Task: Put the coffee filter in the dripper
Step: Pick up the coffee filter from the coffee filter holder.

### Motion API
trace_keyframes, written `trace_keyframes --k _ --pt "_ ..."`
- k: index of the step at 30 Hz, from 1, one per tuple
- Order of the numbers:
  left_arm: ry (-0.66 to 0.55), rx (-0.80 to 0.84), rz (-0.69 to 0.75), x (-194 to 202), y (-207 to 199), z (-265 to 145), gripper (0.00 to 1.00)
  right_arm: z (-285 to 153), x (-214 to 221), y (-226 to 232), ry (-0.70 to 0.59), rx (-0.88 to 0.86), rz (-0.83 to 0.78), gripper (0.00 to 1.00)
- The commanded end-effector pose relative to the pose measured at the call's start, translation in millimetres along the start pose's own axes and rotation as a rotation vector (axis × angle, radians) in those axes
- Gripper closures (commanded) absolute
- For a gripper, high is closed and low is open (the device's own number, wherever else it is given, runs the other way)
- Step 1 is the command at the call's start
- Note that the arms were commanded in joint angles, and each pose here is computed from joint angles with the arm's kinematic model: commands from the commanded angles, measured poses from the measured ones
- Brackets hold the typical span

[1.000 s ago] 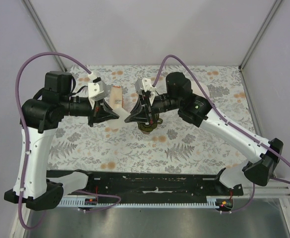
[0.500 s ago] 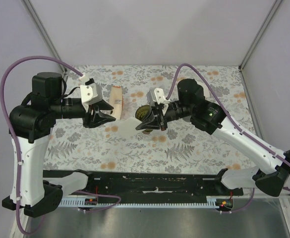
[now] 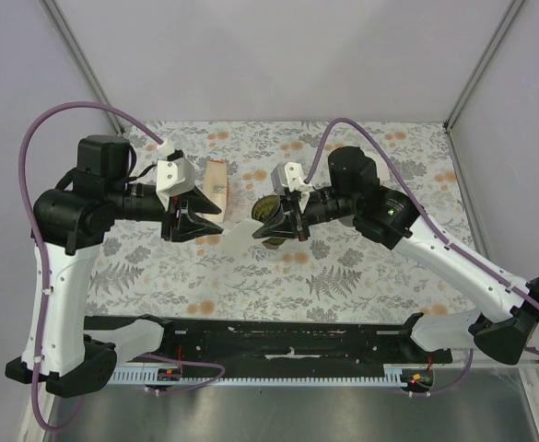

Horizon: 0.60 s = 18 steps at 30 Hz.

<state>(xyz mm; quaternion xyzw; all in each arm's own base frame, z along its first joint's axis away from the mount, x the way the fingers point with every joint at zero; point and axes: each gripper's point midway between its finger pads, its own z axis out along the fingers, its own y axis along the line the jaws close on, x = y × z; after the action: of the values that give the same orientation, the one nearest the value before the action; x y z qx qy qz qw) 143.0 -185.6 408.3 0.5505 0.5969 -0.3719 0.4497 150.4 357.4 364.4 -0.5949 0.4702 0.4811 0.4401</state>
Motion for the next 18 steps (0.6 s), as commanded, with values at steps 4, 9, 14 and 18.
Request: trace_keyframes --k 4,9,14,18 --pt "0.009 0.094 -0.087 9.9 -22.8 1.7 0.64 -0.9 -9.1 -6.6 -0.009 0.015 -0.006 1.00" --pt "0.006 0.105 -0.080 9.7 -24.2 1.8 0.65 -1.6 -7.2 -9.4 -0.002 0.030 -0.004 1.00" --pt "0.031 0.074 -0.064 13.8 -23.3 -1.3 0.56 -6.4 -3.7 -24.3 0.017 0.092 0.035 1.00" --pt "0.035 0.065 -0.060 13.7 -22.8 -2.3 0.51 -10.6 -3.0 -30.3 0.021 0.110 0.057 1.00"
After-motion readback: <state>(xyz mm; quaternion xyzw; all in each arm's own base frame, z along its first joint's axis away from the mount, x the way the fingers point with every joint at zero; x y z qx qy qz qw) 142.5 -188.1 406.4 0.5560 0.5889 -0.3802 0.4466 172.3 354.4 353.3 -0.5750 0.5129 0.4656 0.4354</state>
